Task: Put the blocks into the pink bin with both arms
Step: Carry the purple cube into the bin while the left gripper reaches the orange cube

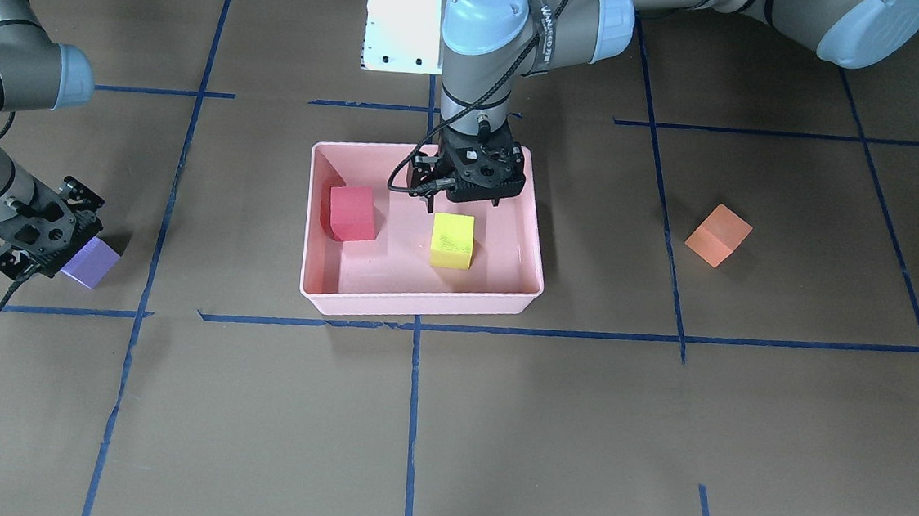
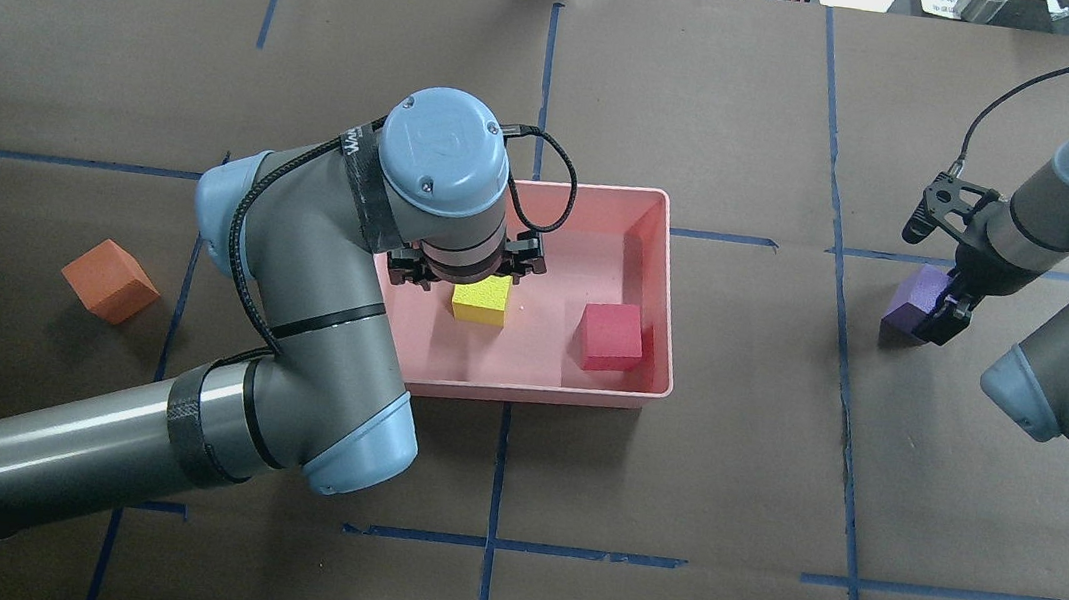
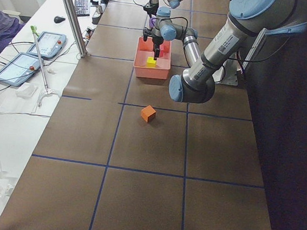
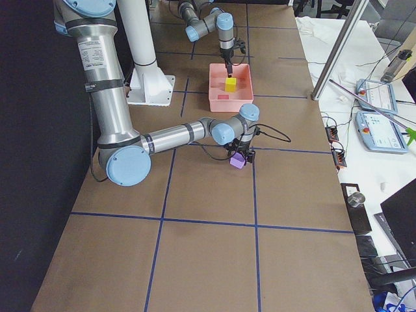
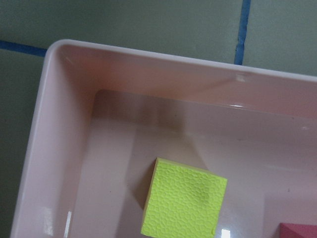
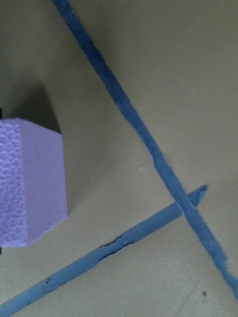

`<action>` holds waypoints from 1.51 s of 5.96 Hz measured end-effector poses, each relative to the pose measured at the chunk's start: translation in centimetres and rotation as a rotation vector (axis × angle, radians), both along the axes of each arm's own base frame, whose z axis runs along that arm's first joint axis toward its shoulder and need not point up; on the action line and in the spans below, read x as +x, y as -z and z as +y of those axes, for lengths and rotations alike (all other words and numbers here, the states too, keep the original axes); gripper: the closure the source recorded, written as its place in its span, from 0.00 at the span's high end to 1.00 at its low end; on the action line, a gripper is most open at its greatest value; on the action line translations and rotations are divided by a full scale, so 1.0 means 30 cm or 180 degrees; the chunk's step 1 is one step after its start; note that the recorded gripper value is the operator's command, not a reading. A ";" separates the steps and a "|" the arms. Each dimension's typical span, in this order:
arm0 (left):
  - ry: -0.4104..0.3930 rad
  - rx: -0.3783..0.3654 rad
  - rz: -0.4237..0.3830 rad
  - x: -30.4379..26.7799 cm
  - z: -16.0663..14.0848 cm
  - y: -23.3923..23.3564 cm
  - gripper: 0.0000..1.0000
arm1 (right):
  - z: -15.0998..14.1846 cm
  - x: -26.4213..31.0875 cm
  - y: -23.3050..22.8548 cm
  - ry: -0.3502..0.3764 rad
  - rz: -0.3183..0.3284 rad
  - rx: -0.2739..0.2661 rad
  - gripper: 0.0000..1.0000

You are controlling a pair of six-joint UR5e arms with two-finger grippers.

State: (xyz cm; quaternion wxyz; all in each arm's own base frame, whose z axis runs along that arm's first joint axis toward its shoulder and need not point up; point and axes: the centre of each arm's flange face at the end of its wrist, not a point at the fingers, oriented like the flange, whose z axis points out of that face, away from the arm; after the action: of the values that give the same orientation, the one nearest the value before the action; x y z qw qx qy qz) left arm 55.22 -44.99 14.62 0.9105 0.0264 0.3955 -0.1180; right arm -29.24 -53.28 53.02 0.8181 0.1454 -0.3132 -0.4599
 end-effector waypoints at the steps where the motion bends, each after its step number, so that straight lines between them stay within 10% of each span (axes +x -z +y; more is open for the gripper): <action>1: -0.0001 0.0005 0.0007 -0.003 0.002 0.002 1.00 | -0.005 -0.007 0.002 -0.0050 0.0002 -0.0049 0.46; 4: -0.0061 0.0080 0.0040 -0.041 0.020 0.006 1.00 | -0.026 -0.019 0.125 -0.0404 -0.0205 -0.0400 0.51; 9: -0.0963 0.0859 -0.0147 -0.453 -0.032 -0.300 1.00 | 0.104 -0.154 0.810 -0.1933 -0.0406 -0.2026 0.54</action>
State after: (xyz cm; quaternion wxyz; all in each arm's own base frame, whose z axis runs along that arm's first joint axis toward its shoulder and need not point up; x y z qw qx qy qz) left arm 41.63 -45.94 23.61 0.9149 0.0912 0.3861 0.0749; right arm -33.86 -50.16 28.71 0.8992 -0.0003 -0.4321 -0.0695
